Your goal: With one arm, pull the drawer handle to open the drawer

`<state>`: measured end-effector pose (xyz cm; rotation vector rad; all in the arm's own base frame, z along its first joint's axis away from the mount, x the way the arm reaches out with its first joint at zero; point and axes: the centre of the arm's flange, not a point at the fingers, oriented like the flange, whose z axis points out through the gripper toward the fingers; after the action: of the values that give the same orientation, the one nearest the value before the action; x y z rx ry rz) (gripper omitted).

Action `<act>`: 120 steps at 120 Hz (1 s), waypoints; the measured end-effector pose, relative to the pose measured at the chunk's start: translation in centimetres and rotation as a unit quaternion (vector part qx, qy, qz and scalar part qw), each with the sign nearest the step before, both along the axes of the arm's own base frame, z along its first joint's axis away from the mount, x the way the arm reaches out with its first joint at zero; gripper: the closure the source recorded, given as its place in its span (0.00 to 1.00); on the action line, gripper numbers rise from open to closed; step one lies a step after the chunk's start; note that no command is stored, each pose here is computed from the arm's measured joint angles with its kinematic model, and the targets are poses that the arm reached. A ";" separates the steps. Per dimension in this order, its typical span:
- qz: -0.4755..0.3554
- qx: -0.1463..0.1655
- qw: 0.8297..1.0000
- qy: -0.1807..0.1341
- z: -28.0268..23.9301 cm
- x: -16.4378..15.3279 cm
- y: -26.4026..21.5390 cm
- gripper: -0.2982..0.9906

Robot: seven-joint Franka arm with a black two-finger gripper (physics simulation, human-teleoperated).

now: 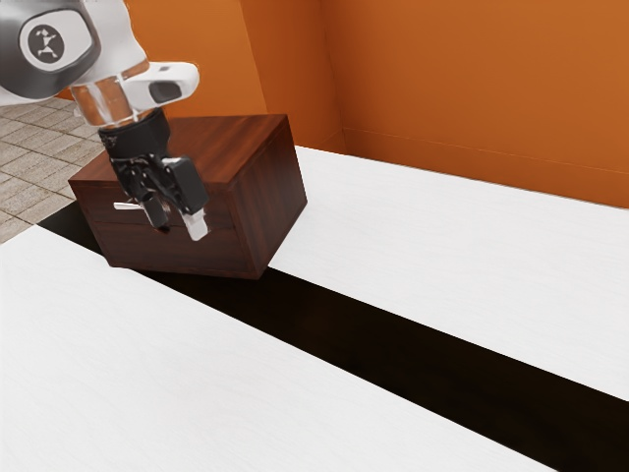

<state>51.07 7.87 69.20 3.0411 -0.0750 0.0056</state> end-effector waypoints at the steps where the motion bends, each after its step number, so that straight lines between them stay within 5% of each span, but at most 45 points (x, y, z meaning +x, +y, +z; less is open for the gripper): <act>1: 0.001 0.000 1.000 0.000 -0.1 0.0 0.2 0.25; 39: 0.042 -0.015 0.999 -0.027 0.4 -0.4 2.8 0.25; 73: 0.264 -0.019 0.964 0.011 -0.4 0.8 0.7 0.25; 103: 0.453 -0.014 0.891 0.018 -1.3 1.5 0.8 0.26; 120: 0.596 -0.039 0.802 -0.007 -2.5 -2.5 9.0 0.26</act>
<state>48.54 16.85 66.66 2.4355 1.7229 0.1172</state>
